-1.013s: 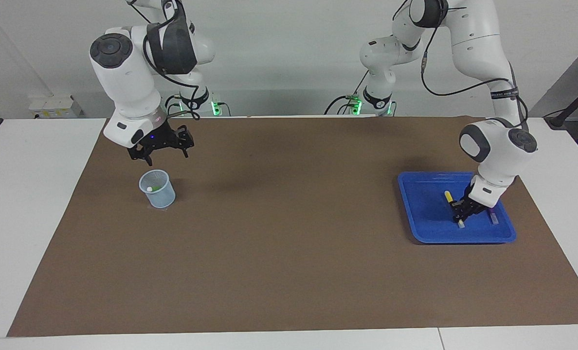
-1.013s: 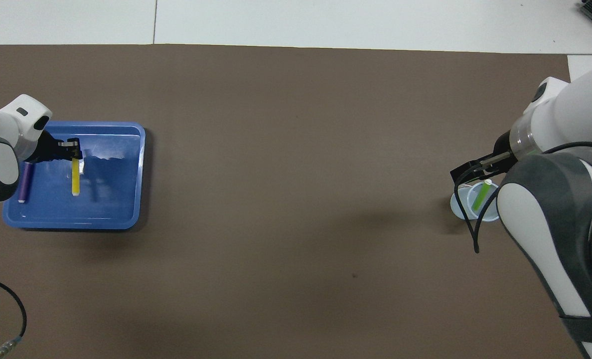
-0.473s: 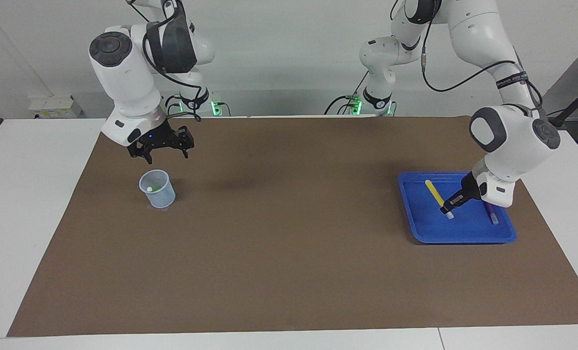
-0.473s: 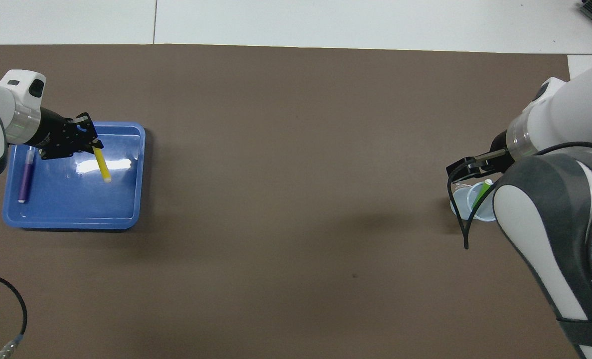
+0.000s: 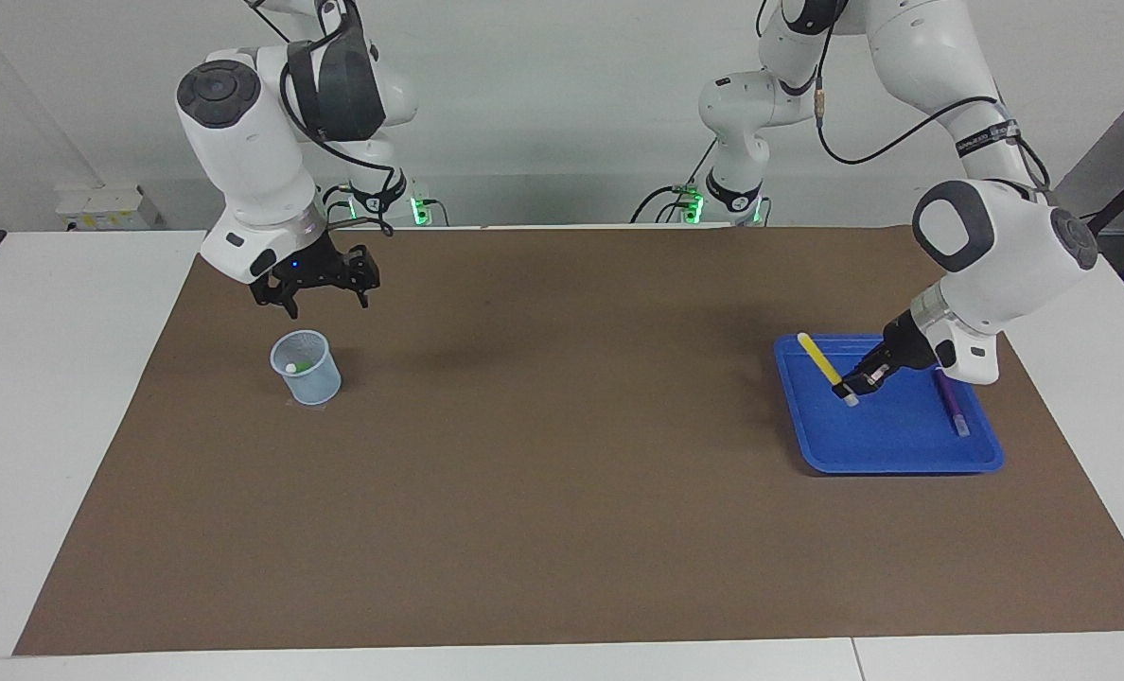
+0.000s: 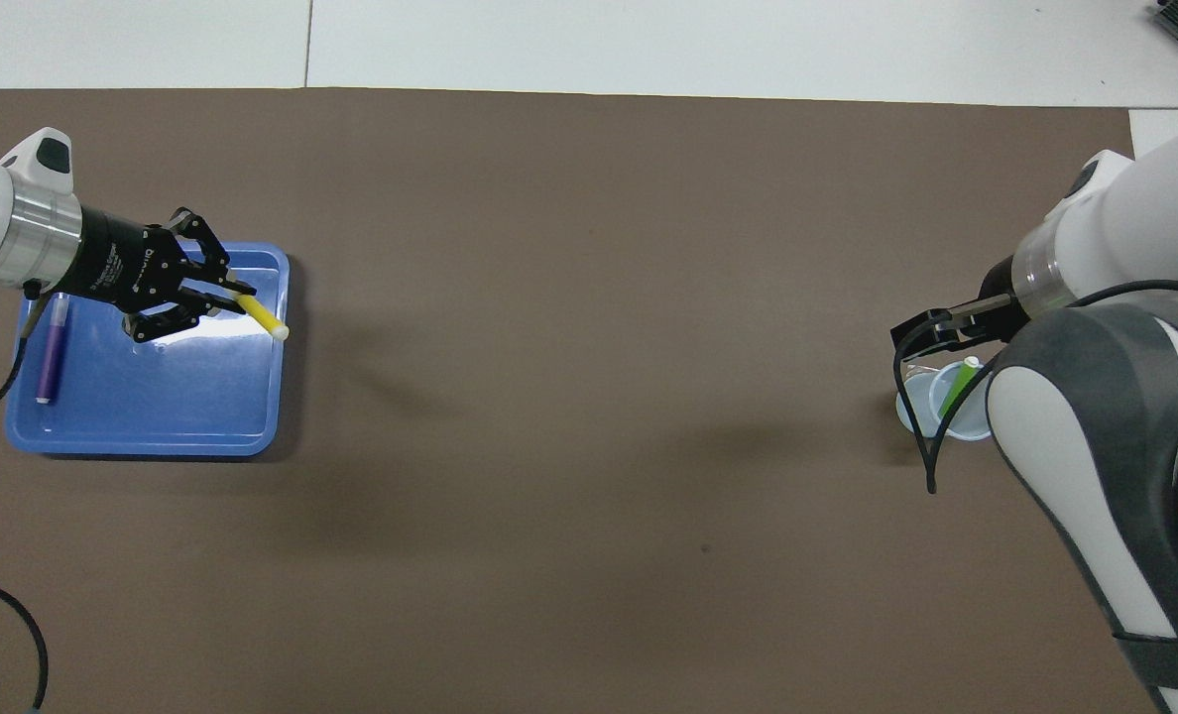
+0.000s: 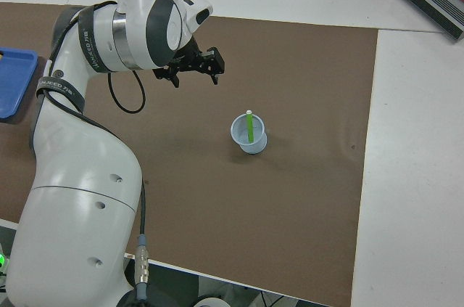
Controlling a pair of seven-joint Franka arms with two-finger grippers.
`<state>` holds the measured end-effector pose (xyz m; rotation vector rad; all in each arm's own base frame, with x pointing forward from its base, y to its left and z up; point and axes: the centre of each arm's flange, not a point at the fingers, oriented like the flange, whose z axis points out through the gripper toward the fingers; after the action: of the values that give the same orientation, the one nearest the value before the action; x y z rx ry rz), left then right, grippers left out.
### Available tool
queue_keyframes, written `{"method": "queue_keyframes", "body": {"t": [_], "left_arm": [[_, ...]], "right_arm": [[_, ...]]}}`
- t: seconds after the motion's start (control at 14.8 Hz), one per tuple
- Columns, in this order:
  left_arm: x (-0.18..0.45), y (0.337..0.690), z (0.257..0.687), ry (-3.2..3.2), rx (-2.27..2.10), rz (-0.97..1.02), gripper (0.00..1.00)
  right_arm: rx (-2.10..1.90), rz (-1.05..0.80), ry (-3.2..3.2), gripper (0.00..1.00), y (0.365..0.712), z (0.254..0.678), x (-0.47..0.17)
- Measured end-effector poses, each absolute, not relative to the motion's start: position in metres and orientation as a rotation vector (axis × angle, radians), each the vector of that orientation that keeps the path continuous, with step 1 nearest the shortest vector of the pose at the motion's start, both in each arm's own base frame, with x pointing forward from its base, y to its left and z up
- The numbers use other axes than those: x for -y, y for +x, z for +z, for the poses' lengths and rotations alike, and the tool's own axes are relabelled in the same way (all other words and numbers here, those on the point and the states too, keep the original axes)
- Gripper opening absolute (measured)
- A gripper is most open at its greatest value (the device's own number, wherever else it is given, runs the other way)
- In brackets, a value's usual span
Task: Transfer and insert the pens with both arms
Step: 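Lift the yellow pen with the left gripper while the right gripper withdraws, then grasp the yellow pen tip with the right gripper from the left gripper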
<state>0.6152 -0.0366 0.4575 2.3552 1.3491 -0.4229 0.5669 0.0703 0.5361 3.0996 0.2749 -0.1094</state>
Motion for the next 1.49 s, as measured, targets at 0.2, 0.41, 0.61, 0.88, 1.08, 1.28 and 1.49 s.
{"method": "queue_keyframes", "body": {"t": [0.2,0.41,0.61,0.88,1.08,1.28,1.49], "left_arm": [[0.065,0.609,0.469,2.183,-1.546,-0.534,0.17],[0.093,0.599,0.490,2.065,-1.707,-0.589,0.17],[0.123,0.586,0.514,2.002,-1.800,-0.606,0.17],[0.163,0.561,0.519,1.996,-1.822,-0.595,0.17],[0.177,0.541,0.518,1.978,-1.848,-0.580,0.17],[0.178,0.534,0.523,1.935,-1.895,-0.580,0.17],[0.181,0.533,0.525,1.914,-1.921,-0.587,0.17]], "right_arm": [[-0.272,-0.110,3.100,1.00,0.567,0.536,-0.069],[-0.272,-0.111,3.100,1.00,0.567,0.536,-0.069],[-0.271,-0.107,3.127,1.00,0.567,0.538,-0.073],[-0.310,-0.087,3.133,1.00,0.566,0.545,-0.088],[-0.327,-0.090,3.169,1.00,0.564,0.545,-0.099],[-0.253,-0.068,3.393,1.00,0.565,0.551,-0.118],[-0.073,-0.011,3.524,1.00,0.570,0.560,-0.131]]}}
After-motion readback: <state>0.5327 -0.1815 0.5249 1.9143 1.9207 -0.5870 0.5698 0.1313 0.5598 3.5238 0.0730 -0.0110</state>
